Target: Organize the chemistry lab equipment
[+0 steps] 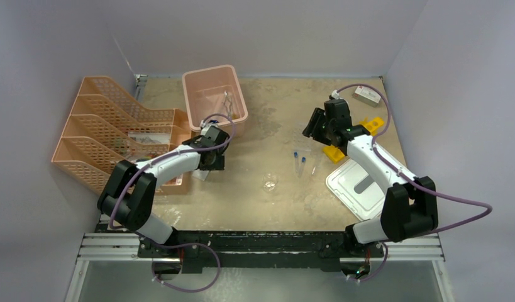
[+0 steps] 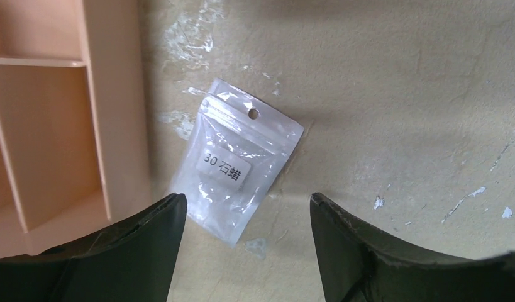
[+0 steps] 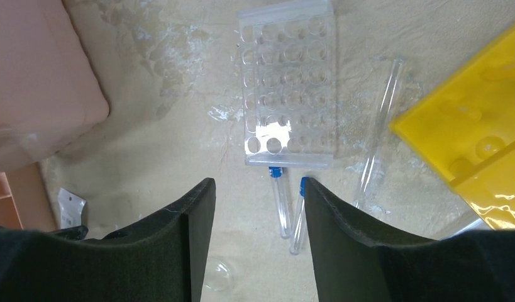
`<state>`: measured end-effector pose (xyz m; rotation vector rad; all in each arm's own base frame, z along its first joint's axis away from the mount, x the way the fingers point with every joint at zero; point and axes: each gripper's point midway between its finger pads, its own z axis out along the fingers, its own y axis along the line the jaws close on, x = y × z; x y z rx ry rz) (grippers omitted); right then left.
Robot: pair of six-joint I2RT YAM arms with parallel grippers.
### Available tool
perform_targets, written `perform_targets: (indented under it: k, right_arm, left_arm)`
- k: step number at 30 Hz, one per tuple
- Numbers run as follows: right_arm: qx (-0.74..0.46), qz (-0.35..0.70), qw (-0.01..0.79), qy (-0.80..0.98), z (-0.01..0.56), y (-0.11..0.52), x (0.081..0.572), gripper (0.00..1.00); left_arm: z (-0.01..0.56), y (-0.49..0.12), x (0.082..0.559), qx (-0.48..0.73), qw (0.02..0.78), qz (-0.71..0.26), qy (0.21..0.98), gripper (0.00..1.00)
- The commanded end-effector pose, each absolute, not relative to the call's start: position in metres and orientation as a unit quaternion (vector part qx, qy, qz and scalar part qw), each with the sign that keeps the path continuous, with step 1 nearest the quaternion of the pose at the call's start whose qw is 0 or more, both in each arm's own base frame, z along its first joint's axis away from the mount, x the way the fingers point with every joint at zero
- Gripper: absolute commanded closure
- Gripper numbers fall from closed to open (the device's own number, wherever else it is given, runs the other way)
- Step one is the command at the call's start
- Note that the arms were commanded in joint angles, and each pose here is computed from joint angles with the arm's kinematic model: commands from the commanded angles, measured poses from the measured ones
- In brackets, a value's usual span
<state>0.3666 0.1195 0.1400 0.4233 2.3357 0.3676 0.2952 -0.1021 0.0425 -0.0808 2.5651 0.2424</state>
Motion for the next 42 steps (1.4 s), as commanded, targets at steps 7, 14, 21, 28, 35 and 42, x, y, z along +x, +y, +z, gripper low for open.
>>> perform_targets:
  k: [7,14,21,28,35,42]
  right_arm:
    - [0.155,0.163,0.371,0.901,0.155,0.125,0.372,0.44]
    - [0.151,0.162,0.375,0.9,0.16,0.123,0.367,0.44]
    - [0.147,0.168,0.376,0.899,0.156,0.123,0.36,0.44]
    - [0.146,0.173,0.373,0.9,0.151,0.123,0.351,0.44]
    - [0.14,0.177,0.365,0.903,0.147,0.125,0.346,0.44]
    - [0.135,0.171,0.373,0.902,0.15,0.122,0.345,0.44]
  left_arm:
    - [0.042,-0.106,0.292,-0.043,0.289,0.048,0.955,0.23]
    - [0.033,-0.13,0.281,-0.036,0.256,-0.02,0.966,0.3]
    - [0.03,-0.148,0.274,-0.025,0.232,-0.065,0.97,0.42]
    - [0.061,-0.16,0.28,-0.021,0.255,-0.103,0.961,0.47]
    - [0.086,-0.119,0.307,0.022,0.303,0.029,0.952,0.21]
    - [0.075,-0.106,0.319,0.06,0.297,0.081,0.95,0.04]
